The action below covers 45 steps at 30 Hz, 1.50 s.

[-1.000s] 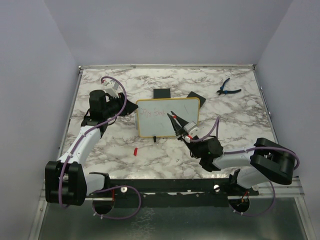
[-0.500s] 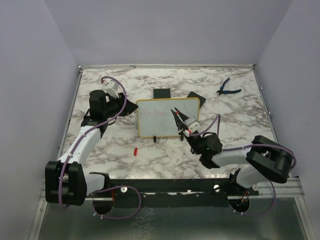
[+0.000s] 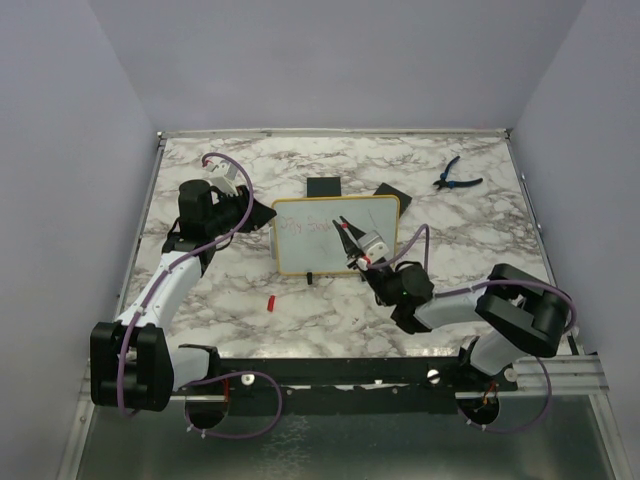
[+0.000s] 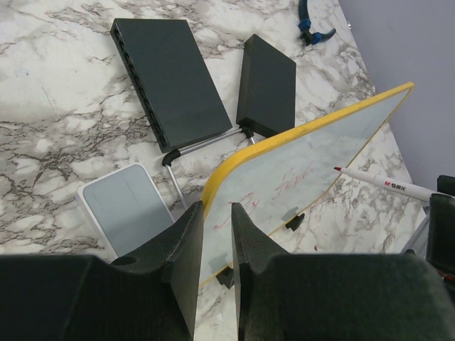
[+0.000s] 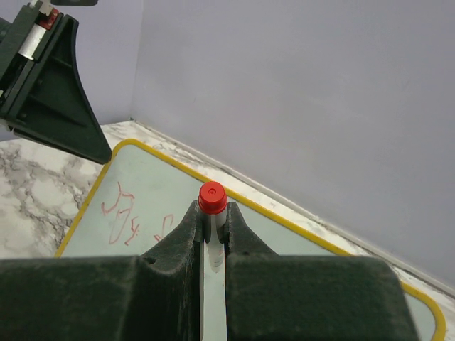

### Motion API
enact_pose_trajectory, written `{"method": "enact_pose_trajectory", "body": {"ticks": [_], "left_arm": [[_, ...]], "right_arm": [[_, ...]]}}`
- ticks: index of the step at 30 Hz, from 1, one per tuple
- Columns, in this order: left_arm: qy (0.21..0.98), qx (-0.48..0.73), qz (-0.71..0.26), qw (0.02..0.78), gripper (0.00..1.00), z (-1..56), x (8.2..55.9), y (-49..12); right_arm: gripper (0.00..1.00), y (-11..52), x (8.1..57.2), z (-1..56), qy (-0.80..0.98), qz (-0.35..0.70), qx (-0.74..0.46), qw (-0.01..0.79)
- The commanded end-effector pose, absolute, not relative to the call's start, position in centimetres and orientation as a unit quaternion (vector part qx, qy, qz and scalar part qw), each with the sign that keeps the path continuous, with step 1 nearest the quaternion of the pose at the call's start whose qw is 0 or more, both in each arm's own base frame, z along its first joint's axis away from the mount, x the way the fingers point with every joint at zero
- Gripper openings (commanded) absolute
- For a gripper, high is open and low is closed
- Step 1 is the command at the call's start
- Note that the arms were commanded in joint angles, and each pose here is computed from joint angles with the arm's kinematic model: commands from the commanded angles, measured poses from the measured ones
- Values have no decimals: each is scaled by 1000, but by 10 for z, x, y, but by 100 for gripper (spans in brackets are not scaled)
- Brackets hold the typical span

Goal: Write a sentence on the whiteboard

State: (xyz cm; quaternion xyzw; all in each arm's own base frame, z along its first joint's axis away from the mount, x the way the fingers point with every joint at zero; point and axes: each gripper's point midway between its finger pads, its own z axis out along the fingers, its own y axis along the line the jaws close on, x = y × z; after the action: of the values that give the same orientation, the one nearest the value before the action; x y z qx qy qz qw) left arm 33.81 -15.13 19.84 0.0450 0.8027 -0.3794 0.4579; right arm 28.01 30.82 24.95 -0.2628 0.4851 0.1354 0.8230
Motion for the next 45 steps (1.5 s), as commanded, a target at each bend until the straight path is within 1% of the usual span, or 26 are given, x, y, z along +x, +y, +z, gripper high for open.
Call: {"method": "enact_pose_trajectory", "body": {"ticks": [1,8,25,36,45], "left_arm": [[795,57,-375,473,23,206,337,-152],[795,57,-376,472,23,206,337,-152],[795,59,-377,472,23,206,336,-153],[794,59,-377,474,23,207,336,-152],[793,60,-377,475,23,209,336,-152]], "right_arm": [[1,309,272,290,427,183,-213,860],[1,312,276,286,430,181,-210,859],[1,305,287,282,441,136,-200,864],[1,314,289,282,435,143,-205,865],[1,306,287,273,448,139,-206,859]]}}
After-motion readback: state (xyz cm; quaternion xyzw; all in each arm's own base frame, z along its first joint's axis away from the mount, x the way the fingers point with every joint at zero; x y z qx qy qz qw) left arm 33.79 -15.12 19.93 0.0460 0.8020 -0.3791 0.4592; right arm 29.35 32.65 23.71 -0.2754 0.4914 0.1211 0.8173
